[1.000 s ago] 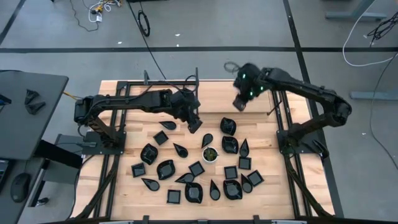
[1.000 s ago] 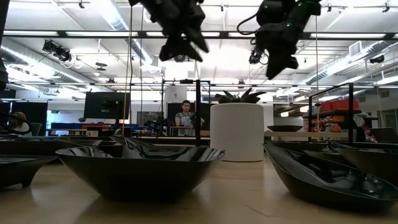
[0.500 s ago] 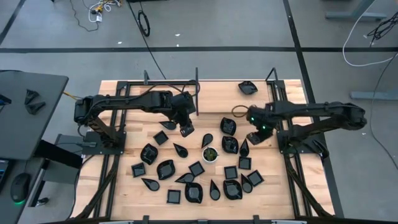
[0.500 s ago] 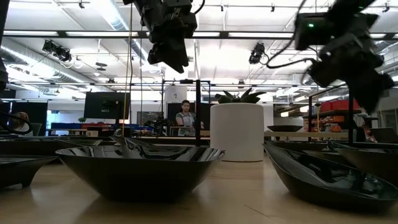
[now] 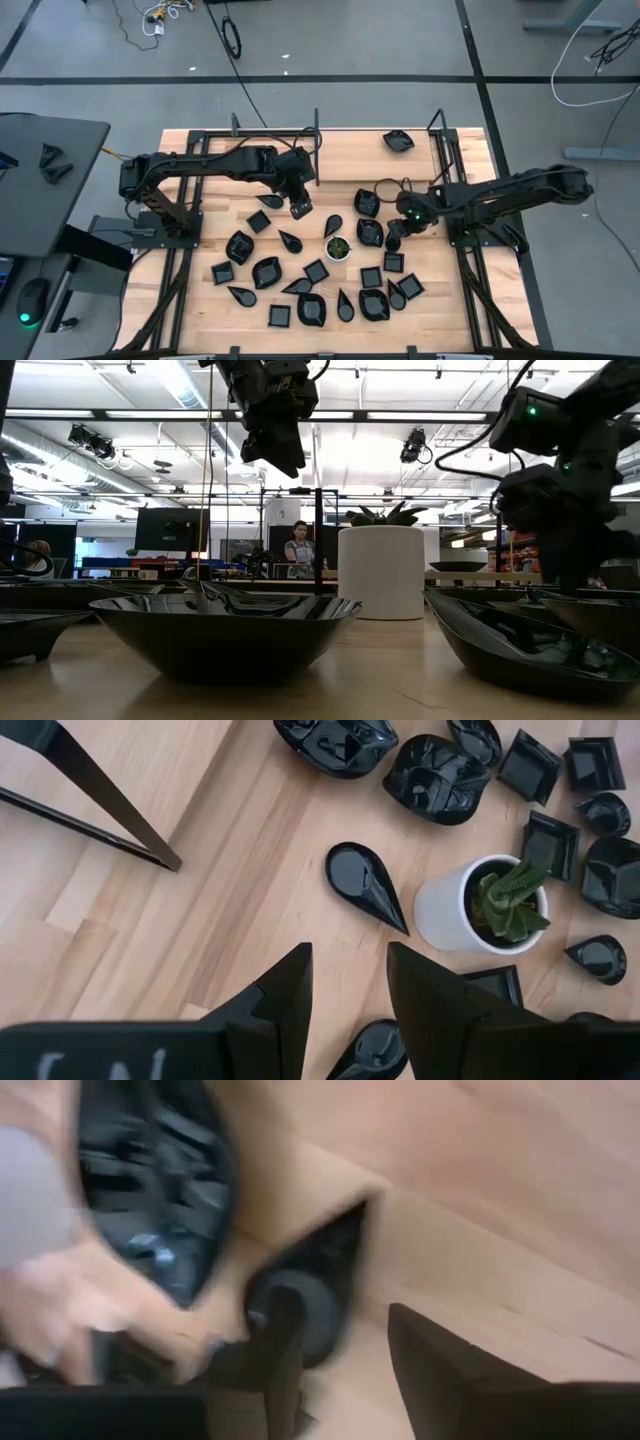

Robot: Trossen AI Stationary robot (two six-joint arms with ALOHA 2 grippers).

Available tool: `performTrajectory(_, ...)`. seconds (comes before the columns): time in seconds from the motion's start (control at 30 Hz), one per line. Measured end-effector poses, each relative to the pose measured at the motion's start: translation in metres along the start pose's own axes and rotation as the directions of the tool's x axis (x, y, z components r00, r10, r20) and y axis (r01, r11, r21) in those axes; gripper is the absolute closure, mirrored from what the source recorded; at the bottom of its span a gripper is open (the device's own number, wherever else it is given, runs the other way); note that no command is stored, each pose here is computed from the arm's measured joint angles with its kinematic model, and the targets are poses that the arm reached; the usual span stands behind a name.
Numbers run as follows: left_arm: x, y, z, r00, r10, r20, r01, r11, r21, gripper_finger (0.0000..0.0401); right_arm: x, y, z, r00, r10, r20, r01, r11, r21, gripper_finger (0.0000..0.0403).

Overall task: Pick & Place Mini shaped plates
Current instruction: Put the drop shaped plate on the shelf

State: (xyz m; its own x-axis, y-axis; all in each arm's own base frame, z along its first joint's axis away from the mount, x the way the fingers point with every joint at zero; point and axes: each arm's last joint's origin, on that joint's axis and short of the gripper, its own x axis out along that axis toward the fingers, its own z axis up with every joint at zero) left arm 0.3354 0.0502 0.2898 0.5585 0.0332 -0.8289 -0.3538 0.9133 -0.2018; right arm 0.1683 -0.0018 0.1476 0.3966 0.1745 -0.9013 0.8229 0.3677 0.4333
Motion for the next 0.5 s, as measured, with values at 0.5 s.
performTrajectory(0.5,0.0,-0.001,0.002,1.0,-0.006,0.021,0.007,1.0,-0.018,0.0266,0.017,-0.003,-0.008,1.0,0.002,0.03,0.0,0.998,-0.067,0.0311)
